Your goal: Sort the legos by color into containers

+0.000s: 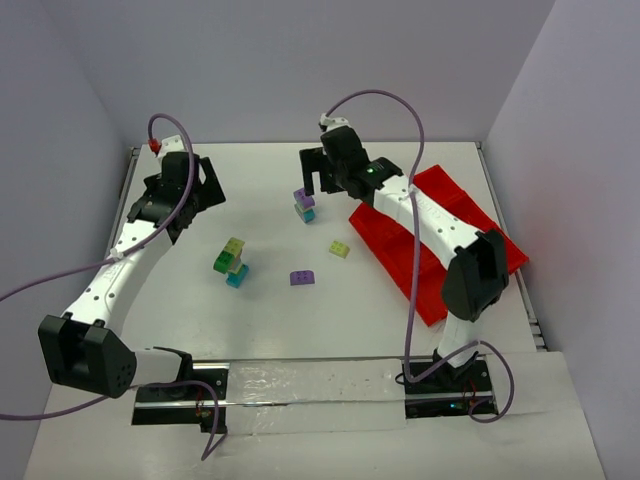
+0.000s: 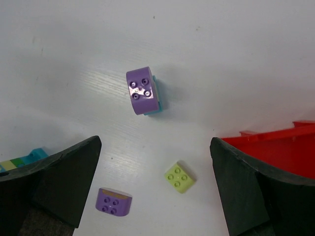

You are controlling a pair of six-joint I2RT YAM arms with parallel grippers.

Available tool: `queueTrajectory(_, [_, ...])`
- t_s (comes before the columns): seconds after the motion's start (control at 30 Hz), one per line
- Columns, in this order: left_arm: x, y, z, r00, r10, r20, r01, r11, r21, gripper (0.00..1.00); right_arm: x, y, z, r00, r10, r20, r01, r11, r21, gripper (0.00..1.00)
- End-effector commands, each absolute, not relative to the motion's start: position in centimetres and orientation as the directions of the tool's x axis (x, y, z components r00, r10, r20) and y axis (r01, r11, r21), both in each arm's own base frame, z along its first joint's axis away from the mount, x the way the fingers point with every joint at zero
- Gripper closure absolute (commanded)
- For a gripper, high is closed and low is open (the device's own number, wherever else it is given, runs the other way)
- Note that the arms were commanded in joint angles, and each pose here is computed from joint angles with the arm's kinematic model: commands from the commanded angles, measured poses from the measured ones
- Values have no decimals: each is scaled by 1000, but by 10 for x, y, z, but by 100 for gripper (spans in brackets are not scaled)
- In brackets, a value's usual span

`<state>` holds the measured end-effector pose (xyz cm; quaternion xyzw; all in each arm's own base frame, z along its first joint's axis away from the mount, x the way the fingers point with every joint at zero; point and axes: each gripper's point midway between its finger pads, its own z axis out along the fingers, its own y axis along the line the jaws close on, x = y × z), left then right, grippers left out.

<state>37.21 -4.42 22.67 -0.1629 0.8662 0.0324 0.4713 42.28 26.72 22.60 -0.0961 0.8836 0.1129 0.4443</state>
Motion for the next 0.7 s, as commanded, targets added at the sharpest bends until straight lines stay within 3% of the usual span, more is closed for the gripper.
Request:
queueTrajectory(0.0, [372, -45, 256, -440, -290, -850, -321, 935, -153, 1, 440, 286, 224, -570, -171, -804, -367, 928, 63, 2])
queueTrajectory(0.17, [365, -37, 265, -421, -260, -869, -321, 939, -125, 1, 455, 308, 193, -597, -246, -764, -428, 903, 44, 10])
queueTrajectory(0.53, [362, -39, 264, -440, -229, -869, -288, 952, -105, 1, 469, 326, 141, -641, -330, -693, -483, 875, 31, 12])
queueTrajectory(0.67, [360, -37, 263, -441, -223, -869, -292, 951, -96, 1, 470, 324, 131, -651, -333, -682, -472, 882, 20, 22])
